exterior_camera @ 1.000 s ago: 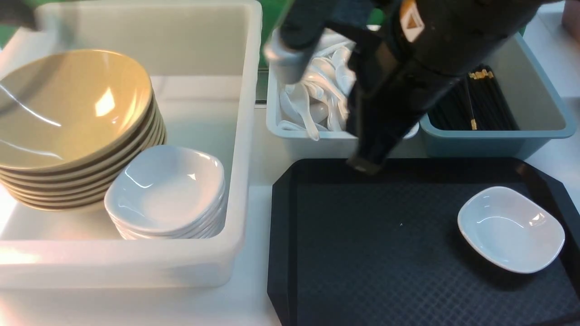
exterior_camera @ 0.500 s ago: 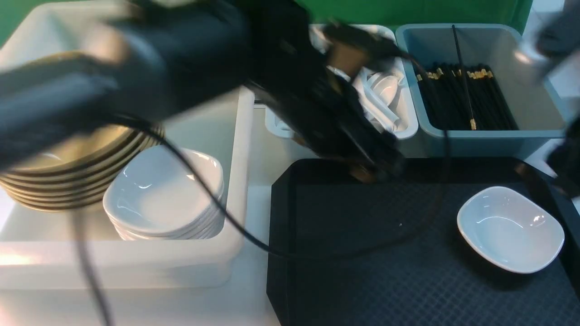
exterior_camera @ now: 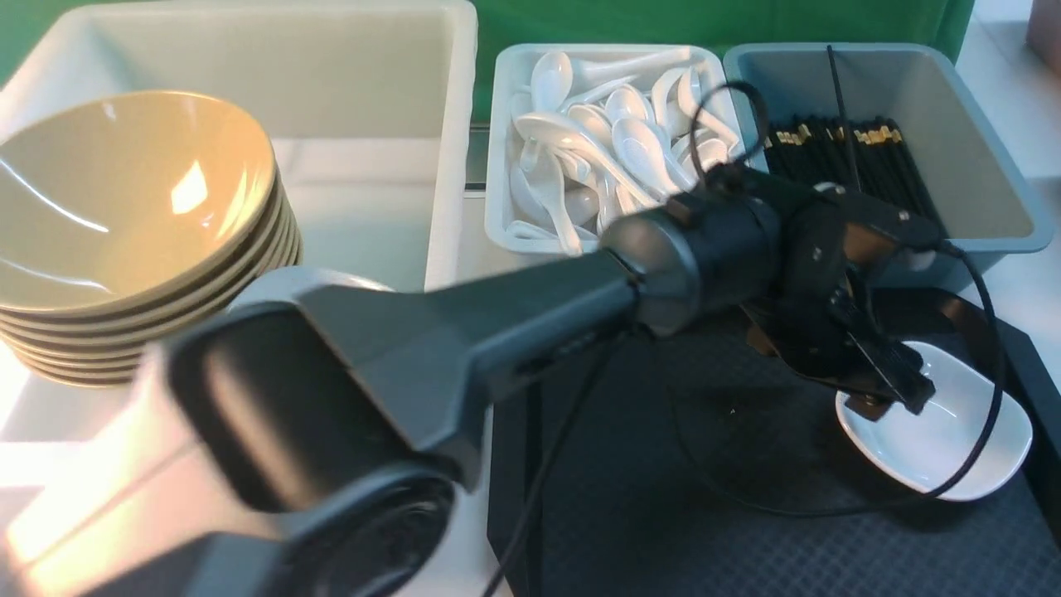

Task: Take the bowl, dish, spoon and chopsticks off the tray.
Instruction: Use the left arm to grab the plate, then use the left arm to put the plate into the large storage box on the left

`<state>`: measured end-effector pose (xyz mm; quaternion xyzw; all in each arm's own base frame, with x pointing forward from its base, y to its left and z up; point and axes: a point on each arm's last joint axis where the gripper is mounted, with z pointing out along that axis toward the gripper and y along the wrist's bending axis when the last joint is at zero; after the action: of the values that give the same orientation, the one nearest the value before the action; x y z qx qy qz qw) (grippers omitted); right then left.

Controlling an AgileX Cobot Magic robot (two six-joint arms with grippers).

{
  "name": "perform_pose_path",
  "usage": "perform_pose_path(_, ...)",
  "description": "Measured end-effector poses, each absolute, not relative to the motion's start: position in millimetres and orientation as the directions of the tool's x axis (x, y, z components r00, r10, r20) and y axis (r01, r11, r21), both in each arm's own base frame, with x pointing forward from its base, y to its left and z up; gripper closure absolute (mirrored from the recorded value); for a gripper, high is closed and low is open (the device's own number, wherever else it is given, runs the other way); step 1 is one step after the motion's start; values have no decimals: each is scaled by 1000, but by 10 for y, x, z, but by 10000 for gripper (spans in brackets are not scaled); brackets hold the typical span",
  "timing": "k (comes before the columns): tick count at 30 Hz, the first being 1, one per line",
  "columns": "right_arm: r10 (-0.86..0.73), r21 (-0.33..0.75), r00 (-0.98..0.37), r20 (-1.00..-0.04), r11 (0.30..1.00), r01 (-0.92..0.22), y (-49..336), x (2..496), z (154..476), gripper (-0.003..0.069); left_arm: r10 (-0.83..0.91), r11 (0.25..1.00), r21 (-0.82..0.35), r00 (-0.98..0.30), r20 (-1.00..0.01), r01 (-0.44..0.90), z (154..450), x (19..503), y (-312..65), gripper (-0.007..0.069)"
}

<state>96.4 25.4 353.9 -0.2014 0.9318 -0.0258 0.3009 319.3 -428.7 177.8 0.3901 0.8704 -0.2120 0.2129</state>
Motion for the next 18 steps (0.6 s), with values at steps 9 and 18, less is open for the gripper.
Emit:
perform_pose_path(9,-384,-169,-722,-576,920,-354,223,892,3569,598,596,601,-245,-631,-497,761,1666,3234,-4398,531)
perform_pose_path(18,-387,-138,-684,-618,910,-391,312,982,3648,597,730,530,-102,-514,-450,842,2624,3201,-3943,624)
